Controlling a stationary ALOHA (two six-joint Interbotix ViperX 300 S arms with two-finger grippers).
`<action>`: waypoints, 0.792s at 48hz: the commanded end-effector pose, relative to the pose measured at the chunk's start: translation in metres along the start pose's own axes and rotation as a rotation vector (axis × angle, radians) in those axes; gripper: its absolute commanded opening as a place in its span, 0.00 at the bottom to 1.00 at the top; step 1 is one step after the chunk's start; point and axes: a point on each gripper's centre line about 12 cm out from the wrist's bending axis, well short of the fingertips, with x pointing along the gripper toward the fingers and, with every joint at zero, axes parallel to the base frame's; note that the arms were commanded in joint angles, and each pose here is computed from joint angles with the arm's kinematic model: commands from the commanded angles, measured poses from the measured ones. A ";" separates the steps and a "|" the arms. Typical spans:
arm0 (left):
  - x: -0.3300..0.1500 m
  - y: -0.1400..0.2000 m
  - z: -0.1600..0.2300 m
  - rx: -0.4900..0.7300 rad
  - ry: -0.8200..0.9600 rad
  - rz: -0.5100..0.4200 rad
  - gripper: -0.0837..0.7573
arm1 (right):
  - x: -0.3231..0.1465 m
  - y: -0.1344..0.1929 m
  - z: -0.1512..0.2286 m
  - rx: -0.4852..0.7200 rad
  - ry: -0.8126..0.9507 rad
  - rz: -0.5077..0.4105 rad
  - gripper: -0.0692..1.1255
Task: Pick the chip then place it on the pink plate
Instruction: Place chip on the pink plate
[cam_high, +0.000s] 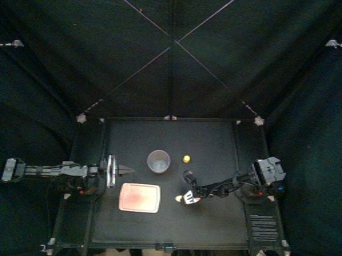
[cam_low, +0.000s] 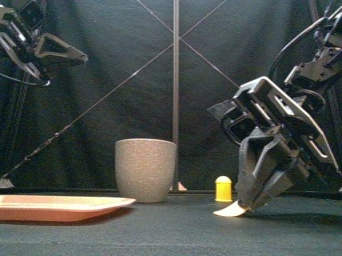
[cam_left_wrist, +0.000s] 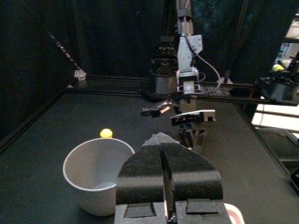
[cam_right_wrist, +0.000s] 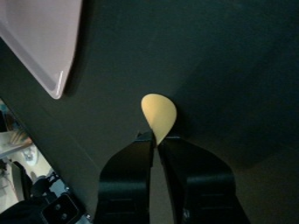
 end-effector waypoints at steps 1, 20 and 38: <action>0.001 -0.001 0.006 -0.002 -0.017 -0.003 0.19 | -0.003 0.031 0.011 -0.036 -0.027 0.083 0.49; 0.001 -0.001 0.005 -0.002 -0.014 -0.003 0.19 | 0.010 0.082 0.038 -0.193 -0.079 0.182 0.42; 0.000 0.000 0.002 0.000 -0.006 0.001 0.19 | 0.063 0.149 0.073 -0.350 -0.151 0.267 0.42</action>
